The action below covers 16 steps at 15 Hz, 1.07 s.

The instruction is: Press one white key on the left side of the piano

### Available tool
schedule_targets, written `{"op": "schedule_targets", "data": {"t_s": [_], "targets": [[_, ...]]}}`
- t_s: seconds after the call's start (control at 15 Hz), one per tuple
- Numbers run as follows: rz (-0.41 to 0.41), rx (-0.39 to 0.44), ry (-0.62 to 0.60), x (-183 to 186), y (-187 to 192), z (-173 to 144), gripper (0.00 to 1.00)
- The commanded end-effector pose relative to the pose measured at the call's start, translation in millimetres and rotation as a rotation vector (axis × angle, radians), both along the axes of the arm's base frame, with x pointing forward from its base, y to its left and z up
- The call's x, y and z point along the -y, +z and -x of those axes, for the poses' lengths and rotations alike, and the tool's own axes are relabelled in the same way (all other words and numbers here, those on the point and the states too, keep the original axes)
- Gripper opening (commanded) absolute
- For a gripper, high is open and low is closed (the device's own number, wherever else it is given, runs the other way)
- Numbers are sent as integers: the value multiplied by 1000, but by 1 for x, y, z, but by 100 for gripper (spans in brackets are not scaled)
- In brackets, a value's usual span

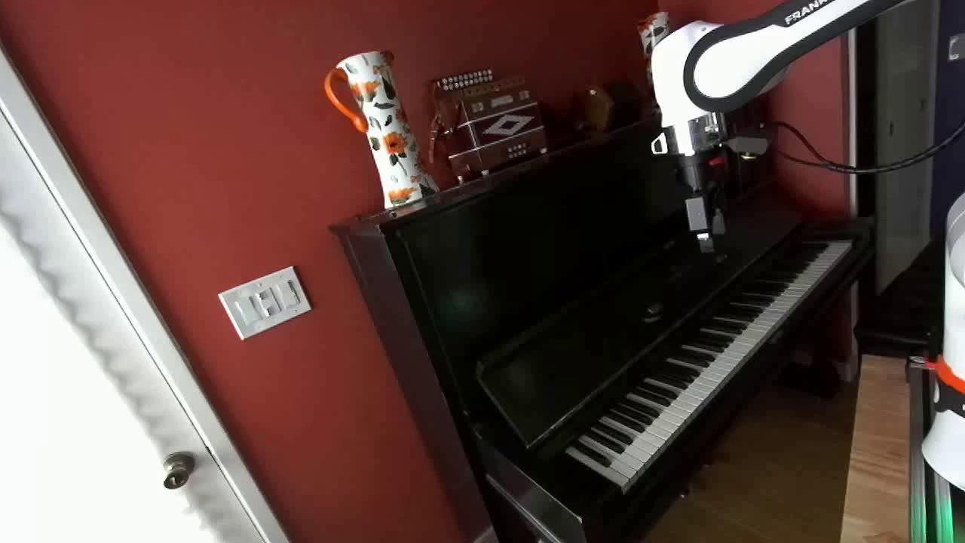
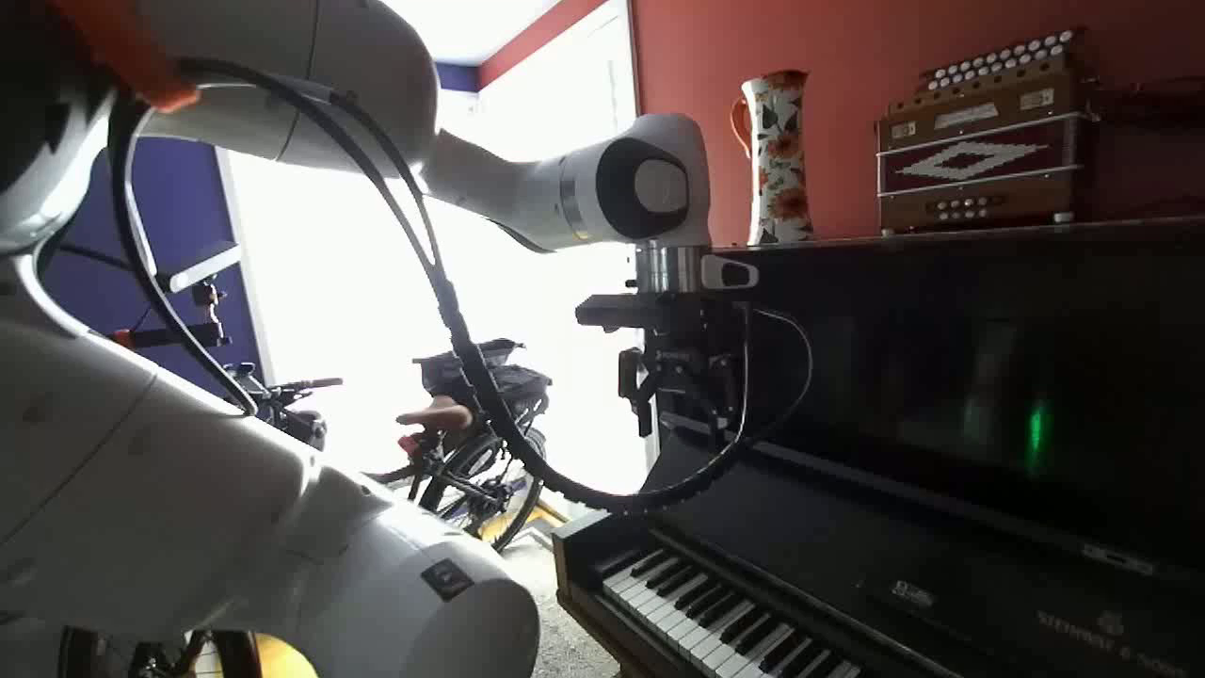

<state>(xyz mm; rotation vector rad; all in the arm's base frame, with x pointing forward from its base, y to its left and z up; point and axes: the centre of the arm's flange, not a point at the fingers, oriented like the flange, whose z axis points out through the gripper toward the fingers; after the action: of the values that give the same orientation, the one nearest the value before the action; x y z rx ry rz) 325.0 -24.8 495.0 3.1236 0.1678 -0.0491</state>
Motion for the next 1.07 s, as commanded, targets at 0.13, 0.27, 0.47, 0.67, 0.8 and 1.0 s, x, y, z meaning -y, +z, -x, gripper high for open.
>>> {"op": "schedule_targets", "data": {"t_s": [0.13, 0.27, 0.47, 0.67, 0.8, 1.0], "targets": [[0, 0, 0, 0, 0, 0, 100], [0, 0, 0, 0, 0, 0, 100], [-18, -48, 59, -19, -30, -12, 100], [-24, -72, 108, -46, -66, -26, 100], [-8, -44, 117, -66, -98, -37, 100], [-16, 0, 150, -89, -148, -47, 100]]}}
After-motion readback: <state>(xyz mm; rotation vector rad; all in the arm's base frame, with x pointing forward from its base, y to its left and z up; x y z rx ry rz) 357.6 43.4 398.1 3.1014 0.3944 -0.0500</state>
